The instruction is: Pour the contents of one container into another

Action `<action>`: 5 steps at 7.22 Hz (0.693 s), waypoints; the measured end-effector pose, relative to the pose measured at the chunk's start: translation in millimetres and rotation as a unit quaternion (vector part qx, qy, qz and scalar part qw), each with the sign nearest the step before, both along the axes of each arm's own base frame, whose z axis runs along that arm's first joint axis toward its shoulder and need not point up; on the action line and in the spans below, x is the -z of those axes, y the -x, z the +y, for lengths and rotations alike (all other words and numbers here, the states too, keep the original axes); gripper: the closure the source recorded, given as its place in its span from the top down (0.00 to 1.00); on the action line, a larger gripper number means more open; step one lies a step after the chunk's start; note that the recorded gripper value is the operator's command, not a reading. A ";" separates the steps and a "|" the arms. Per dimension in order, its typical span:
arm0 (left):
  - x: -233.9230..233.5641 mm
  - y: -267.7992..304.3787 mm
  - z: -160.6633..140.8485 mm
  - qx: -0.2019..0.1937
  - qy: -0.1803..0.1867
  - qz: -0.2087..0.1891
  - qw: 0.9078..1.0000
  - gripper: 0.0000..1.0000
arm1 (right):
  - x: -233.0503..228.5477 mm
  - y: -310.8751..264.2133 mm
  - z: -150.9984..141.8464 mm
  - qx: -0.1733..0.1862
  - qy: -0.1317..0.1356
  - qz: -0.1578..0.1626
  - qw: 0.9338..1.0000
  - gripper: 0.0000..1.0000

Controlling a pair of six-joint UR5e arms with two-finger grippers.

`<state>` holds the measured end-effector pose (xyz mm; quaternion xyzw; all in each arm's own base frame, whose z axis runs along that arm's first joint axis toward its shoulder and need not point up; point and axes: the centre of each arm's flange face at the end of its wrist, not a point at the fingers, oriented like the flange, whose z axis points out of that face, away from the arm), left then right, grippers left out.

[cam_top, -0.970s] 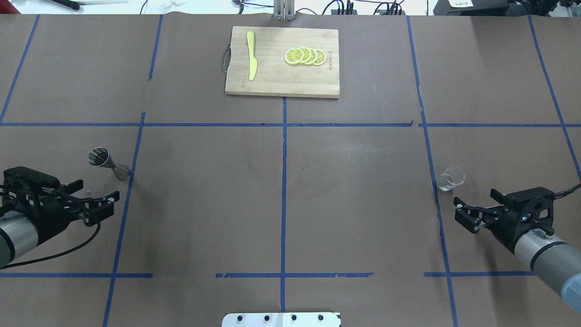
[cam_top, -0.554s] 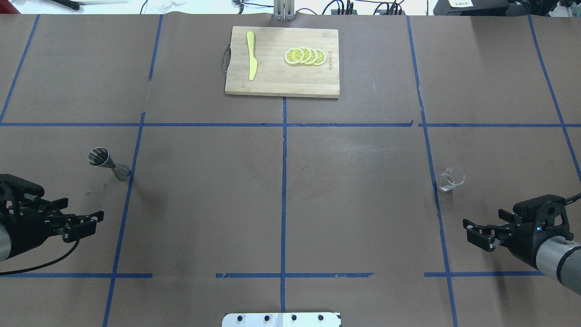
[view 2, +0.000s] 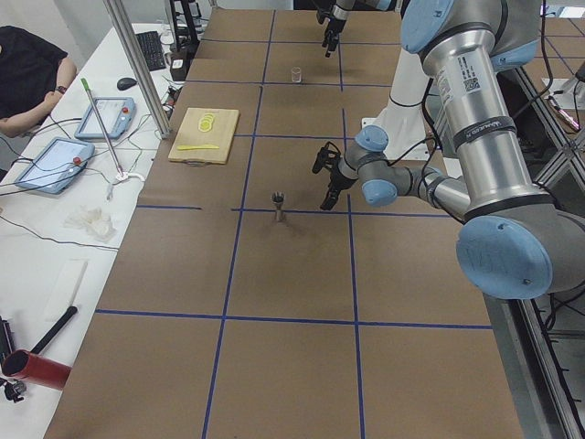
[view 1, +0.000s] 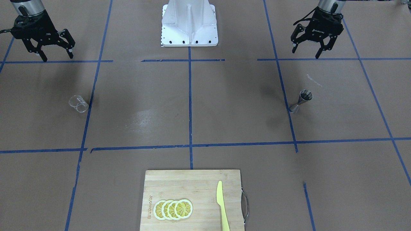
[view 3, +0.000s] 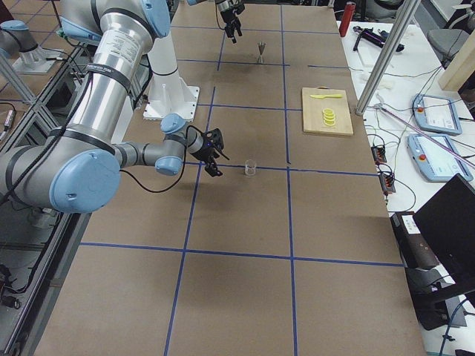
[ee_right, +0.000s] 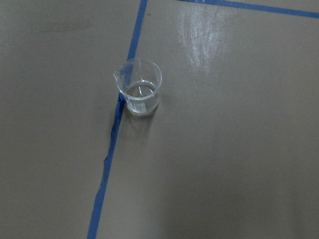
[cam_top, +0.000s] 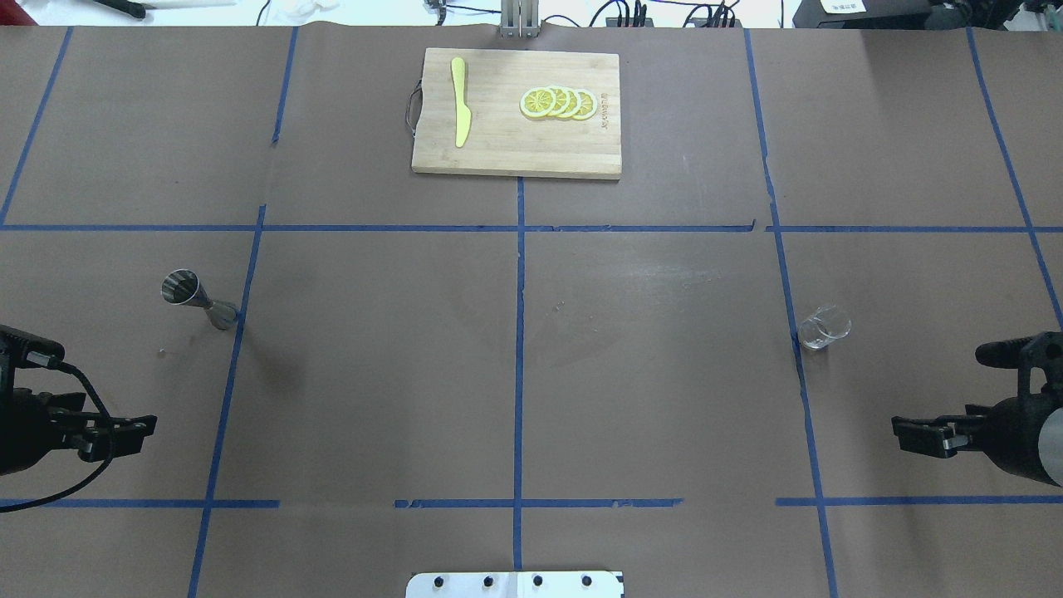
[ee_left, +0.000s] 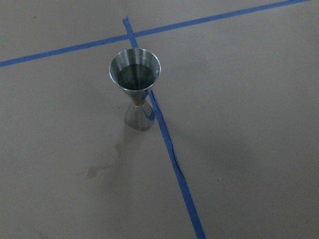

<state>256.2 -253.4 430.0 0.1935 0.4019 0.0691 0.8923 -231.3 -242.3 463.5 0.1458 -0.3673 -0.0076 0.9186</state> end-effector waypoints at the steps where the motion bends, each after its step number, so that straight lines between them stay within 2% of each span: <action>1: 2.7 1.1 2.9 -0.012 0.020 -0.017 1.000 1.00 | 4.9 -3.1 -1.8 0.011 0.028 0.015 0.999 1.00; 2: 8.0 2.5 6.8 -0.027 0.040 -0.027 0.998 1.00 | 9.8 -6.8 -5.2 0.021 0.044 0.043 0.998 1.00; 3: 14.2 3.9 9.7 -0.038 0.059 -0.039 0.997 1.00 | 15.5 -12.7 -15.0 0.029 0.047 0.081 0.995 1.00; 5: 34.2 -1.9 8.6 -0.045 0.095 -0.084 0.991 1.00 | 27.1 -17.7 -44.8 0.049 0.051 0.162 0.984 1.00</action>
